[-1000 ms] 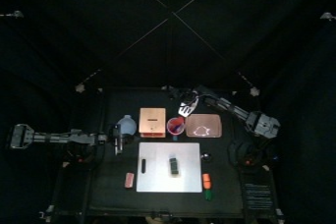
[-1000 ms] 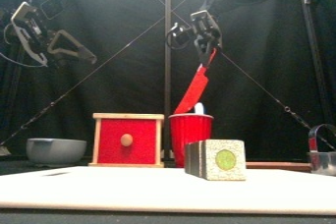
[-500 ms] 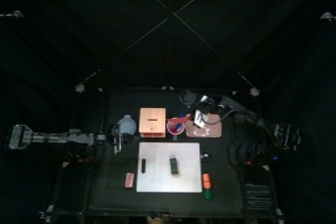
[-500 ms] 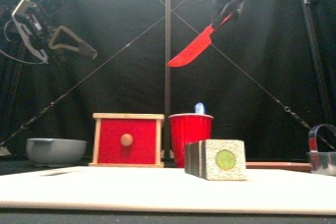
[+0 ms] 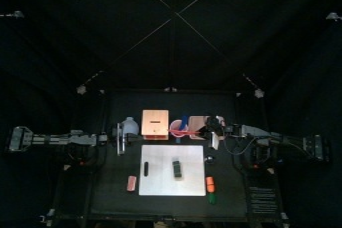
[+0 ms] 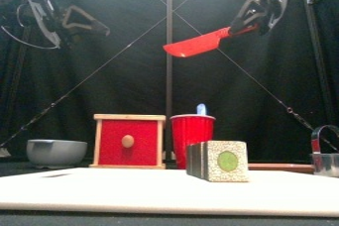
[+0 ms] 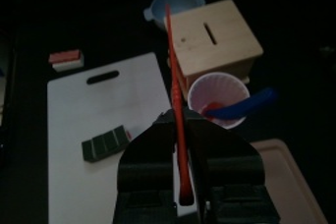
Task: Place sushi on board then cut the sushi with the knife then place the pieces on the plate
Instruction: Grasp knife edge with left hand
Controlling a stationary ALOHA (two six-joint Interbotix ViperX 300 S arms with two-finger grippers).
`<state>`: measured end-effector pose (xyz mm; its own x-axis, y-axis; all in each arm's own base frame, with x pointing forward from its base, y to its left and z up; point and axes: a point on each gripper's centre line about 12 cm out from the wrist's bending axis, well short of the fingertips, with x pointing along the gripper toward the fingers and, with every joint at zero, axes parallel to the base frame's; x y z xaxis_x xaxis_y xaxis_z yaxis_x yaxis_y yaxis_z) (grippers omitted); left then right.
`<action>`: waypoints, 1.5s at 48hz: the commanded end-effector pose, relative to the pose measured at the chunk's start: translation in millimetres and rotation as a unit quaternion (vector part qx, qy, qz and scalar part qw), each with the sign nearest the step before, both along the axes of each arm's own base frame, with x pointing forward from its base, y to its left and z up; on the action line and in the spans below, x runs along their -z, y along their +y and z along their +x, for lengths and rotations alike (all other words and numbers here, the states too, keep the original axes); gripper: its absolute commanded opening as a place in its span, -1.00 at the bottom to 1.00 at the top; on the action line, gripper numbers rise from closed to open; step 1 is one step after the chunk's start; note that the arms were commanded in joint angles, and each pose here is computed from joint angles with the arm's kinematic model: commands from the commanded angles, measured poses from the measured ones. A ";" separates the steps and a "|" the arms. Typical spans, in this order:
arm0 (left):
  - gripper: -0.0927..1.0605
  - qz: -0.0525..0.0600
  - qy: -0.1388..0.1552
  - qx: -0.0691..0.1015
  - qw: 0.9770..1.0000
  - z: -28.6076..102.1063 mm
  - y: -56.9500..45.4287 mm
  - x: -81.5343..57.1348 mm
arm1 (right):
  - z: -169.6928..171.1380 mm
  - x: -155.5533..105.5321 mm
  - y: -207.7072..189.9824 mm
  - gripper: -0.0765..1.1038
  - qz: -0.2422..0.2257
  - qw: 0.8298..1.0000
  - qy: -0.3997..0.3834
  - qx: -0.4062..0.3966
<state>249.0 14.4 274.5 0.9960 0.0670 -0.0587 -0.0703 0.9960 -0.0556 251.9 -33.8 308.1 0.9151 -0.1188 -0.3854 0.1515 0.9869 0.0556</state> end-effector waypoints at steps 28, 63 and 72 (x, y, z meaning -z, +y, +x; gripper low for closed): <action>0.87 -0.036 0.060 0.043 0.997 72.2 -31.1 0.1 | 22.3 50.8 33.2 -0.24 -0.026 0.997 0.004 -0.074; 0.94 -0.047 0.223 0.026 0.973 124.9 -20.1 54.8 | 37.1 65.7 43.1 -0.24 -0.015 0.996 0.025 -0.088; 0.94 -0.047 0.244 0.022 0.968 131.5 -16.5 66.4 | 42.3 65.3 43.2 -0.24 -0.016 0.996 0.028 -0.088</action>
<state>372.5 -4.4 199.7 0.8364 -0.0085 -0.5480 -0.0664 0.9909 -0.1167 288.9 8.8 230.5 0.8822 0.0267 -0.4700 -0.0195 0.9996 0.0201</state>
